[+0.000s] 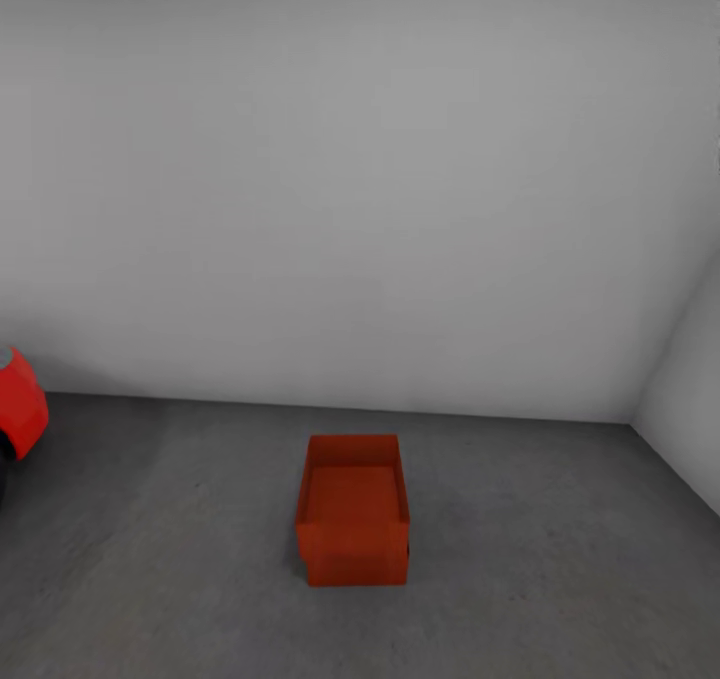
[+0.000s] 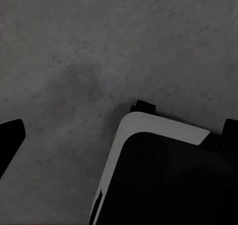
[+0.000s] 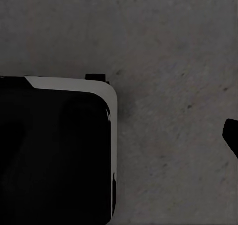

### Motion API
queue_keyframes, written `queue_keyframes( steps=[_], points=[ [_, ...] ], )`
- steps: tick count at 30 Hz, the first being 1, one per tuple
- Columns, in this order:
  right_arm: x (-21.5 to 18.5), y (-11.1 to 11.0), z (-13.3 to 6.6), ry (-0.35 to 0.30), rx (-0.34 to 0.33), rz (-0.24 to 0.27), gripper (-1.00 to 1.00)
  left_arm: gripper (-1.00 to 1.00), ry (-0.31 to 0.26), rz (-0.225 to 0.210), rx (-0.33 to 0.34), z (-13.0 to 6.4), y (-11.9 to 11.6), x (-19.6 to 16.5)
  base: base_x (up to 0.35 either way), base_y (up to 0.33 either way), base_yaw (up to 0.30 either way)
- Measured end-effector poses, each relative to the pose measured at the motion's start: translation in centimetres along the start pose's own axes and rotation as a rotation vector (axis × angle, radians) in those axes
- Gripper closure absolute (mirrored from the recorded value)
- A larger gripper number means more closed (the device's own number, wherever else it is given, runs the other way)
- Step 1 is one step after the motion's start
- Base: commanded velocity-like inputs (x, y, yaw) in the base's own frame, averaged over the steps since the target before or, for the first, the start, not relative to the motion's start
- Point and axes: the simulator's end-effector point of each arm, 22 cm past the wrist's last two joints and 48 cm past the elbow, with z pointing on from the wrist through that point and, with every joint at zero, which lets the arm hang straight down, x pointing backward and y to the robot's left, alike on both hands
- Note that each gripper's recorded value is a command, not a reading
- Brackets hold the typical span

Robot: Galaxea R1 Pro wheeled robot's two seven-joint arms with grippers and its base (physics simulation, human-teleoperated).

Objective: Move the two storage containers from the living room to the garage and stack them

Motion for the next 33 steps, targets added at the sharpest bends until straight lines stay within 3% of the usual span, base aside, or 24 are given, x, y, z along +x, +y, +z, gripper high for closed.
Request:
queue_keyframes(
  steps=[33],
  points=[
    [-2.0, -0.1, -0.1, -0.052, 0.002, 0.004, -1.00, -1.00, -0.051, -0.010, 0.015, -0.4, -0.5, -2.1, 0.000, 0.000, 0.000]
  ],
)
